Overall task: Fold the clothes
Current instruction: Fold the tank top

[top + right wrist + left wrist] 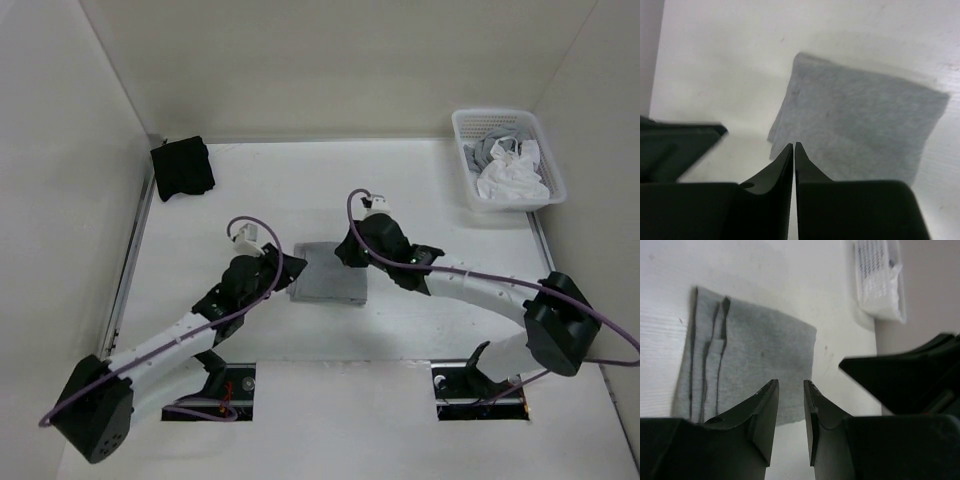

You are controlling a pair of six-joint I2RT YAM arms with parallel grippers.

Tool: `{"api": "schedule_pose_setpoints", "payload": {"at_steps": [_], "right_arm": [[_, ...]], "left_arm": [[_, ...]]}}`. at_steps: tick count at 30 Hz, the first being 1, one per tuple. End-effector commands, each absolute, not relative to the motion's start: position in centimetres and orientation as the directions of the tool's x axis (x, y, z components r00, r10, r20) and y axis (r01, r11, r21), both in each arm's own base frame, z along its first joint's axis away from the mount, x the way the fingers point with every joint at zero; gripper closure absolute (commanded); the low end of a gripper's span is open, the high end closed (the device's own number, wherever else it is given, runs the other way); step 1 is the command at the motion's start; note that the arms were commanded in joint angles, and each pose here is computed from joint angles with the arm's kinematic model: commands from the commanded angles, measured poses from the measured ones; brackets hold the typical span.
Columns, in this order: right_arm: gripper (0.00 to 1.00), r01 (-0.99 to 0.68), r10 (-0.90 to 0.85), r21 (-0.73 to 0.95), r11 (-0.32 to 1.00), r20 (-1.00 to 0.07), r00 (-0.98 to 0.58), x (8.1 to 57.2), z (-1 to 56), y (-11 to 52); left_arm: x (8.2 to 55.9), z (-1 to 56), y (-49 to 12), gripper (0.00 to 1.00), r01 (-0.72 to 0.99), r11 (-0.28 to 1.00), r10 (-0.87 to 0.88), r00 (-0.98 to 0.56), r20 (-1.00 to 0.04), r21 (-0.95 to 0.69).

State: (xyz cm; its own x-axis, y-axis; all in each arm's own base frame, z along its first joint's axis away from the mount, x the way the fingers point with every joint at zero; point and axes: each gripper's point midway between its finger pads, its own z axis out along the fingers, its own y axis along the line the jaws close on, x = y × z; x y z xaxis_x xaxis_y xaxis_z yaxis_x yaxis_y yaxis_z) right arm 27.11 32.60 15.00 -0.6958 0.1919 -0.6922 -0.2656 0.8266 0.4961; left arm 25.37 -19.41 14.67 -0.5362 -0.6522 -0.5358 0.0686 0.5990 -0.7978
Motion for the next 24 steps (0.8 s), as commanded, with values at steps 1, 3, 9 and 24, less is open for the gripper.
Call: {"api": "schedule_pose_setpoints", "payload": {"at_steps": [1, 3, 9, 24], "right_arm": [[0.94, -0.309, 0.239, 0.594, 0.743, -0.666, -0.706, 28.0, 14.6, 33.4], [0.95, -0.340, 0.243, 0.627, 0.701, -0.659, -0.712, 28.6, 14.3, 33.9], [0.94, -0.350, 0.253, 0.738, 0.577, -0.569, -0.783, 30.5, 12.0, 36.4], [0.91, -0.250, 0.408, 0.881, 0.403, -0.417, -0.812, 36.5, 8.5, 37.2]], "left_arm": [[26.2, 16.4, -22.5, 0.75, 0.168, 0.573, -0.637, -0.525, -0.564, -0.803], [26.2, 15.3, -23.7, 0.75, 0.167, 0.585, -0.613, -0.550, -0.567, -0.794], [25.2, 10.5, -25.1, 0.76, 0.113, 0.607, -0.573, -0.624, -0.531, -0.787], [22.3, 3.9, -22.1, 0.77, -0.016, 0.667, -0.551, -0.684, -0.478, -0.745]]}}
